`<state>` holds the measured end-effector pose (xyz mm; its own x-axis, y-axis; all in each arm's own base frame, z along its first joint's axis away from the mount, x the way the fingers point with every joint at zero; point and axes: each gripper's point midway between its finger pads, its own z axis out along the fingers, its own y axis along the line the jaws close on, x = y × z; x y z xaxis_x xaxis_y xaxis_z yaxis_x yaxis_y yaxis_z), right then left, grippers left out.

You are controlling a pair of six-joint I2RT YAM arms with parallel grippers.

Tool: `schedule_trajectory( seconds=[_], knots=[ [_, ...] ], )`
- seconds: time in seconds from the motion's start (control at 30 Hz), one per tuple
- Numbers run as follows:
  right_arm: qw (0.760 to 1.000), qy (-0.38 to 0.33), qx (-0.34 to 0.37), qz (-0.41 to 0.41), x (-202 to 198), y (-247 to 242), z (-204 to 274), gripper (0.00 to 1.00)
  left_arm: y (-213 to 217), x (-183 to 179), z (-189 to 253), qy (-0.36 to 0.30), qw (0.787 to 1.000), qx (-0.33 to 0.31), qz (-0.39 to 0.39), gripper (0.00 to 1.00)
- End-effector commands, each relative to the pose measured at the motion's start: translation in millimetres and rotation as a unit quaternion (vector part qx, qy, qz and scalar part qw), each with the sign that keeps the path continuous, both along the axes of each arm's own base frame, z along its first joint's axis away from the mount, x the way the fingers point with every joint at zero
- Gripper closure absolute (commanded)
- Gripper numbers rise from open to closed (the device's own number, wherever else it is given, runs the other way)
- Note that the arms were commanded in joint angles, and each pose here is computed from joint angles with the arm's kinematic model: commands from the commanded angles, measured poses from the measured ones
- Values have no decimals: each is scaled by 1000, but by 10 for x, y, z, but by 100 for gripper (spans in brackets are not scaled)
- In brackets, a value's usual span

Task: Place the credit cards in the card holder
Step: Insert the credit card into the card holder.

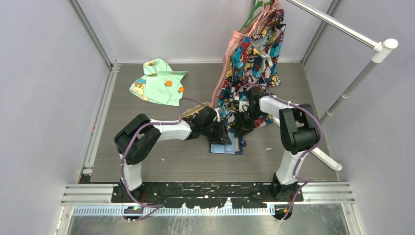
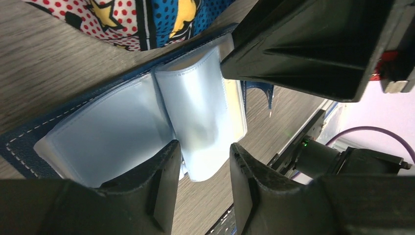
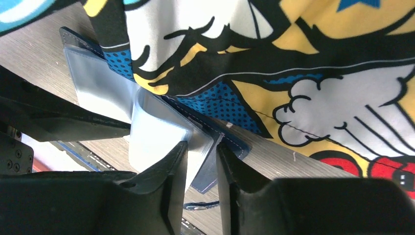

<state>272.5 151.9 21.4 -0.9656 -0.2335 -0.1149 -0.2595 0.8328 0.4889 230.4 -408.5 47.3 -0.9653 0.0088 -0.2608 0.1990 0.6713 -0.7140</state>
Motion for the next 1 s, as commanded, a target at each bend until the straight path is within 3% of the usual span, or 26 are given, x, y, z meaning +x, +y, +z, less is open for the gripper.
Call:
schedule_trajectory(
  seconds=[0.0,0.27,0.4,0.53,0.97],
  knots=[
    [998,-66,-17,9,203,-81,231,64,-15,59,160,-27,1000,-3,-4,57],
    [993,-86,70,30,29,44,531,63,32,47,106,-24,1000,9,-3,57],
    [993,-64,94,35,-44,123,527,75,34,49,109,-24,1000,9,-2,58],
    [995,-36,83,35,-91,130,404,83,37,40,103,-24,1000,9,-2,58],
    [998,16,54,32,-143,174,101,80,42,37,108,-26,1000,2,0,56]
  ],
)
